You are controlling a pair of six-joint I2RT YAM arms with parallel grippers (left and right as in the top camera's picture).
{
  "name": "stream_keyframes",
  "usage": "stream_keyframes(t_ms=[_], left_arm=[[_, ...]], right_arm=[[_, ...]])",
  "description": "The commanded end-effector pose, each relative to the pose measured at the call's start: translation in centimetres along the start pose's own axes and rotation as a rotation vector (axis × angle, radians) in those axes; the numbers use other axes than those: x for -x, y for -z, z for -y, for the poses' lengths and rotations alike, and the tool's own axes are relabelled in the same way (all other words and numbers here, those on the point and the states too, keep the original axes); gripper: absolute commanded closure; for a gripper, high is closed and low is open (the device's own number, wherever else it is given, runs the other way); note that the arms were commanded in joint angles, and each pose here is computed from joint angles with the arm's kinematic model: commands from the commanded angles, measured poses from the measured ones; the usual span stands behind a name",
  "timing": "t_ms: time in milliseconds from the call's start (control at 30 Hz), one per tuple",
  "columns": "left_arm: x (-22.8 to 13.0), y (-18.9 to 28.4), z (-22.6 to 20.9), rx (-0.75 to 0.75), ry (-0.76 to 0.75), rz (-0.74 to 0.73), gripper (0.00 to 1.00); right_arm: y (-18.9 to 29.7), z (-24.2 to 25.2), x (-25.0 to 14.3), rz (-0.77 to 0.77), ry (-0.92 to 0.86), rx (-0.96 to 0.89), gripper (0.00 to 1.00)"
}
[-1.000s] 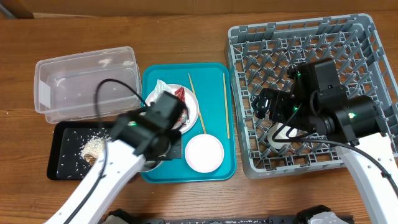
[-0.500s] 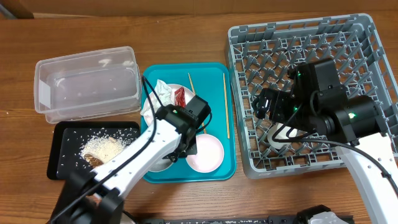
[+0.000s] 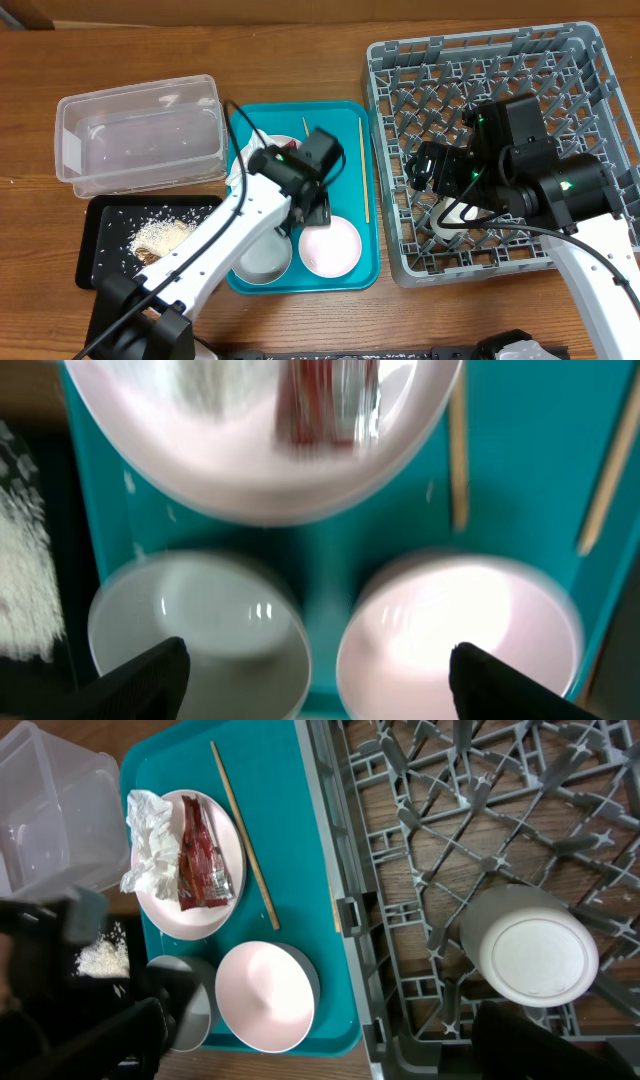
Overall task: Sort waste into correct bins and load items into the dishwasher
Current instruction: 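Set the emptied bowl back on the teal tray with the left gripper, then pick the red wrapper off the pink plate and drop it in the clear container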
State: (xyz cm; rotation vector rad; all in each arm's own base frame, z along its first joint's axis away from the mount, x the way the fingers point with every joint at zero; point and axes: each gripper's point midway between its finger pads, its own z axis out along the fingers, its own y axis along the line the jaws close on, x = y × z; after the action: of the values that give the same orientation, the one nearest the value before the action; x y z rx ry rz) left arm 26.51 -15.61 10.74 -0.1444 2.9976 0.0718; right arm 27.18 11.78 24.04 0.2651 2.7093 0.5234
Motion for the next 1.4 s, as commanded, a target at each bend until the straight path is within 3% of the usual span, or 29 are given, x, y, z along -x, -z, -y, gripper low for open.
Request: stream_keyframes(t_ms=[0, 200, 400, 467, 500, 600, 800, 1000, 1200, 1367], left_arm=[[5.2, 1.1, -2.3, 0.077, -0.005, 0.201, 0.14], [8.2, -2.6, -0.4, -0.024, -0.064, 0.209, 0.25], [7.9, -7.4, 0.8, -0.014, -0.090, 0.121, 0.48], [7.3, -8.7, 0.8, -0.001, -0.097, 0.082, 0.60], [6.8, -9.2, 0.8, -0.004, -0.100, 0.056, 0.72], [6.5, -8.4, 1.0, -0.019, -0.100, 0.033, 0.96], [9.1, -1.4, 0.2, -0.018, -0.065, 0.062, 0.96], [13.1, 5.8, -7.4, 0.166, 0.070, 0.217, 0.96], [14.6, 4.7, -16.4, 0.268, 0.359, 0.194, 0.96], [15.3, 0.9, -19.2, 0.140, 0.546, 0.089, 0.96]], right_arm=[[0.6, -0.6, 0.6, 0.027, 0.016, 0.015, 0.00], [0.6, -0.5, 0.5, 0.025, 0.016, 0.014, 0.00], [0.6, -0.5, 0.5, 0.022, 0.015, 0.012, 0.00], [0.6, -0.5, 0.4, 0.021, 0.015, 0.012, 0.00], [0.6, -0.5, 0.4, 0.021, 0.015, 0.012, 0.00], [0.6, -0.5, 0.5, 0.022, 0.015, 0.012, 0.00], [0.6, -0.5, 0.5, 0.022, 0.015, 0.011, 0.00], [0.6, -0.5, 0.4, 0.021, 0.015, 0.012, 0.00], [0.6, -0.5, 0.5, 0.022, 0.015, 0.012, 0.00], [0.6, -0.5, 0.5, 0.024, 0.015, 0.014, 0.00]])
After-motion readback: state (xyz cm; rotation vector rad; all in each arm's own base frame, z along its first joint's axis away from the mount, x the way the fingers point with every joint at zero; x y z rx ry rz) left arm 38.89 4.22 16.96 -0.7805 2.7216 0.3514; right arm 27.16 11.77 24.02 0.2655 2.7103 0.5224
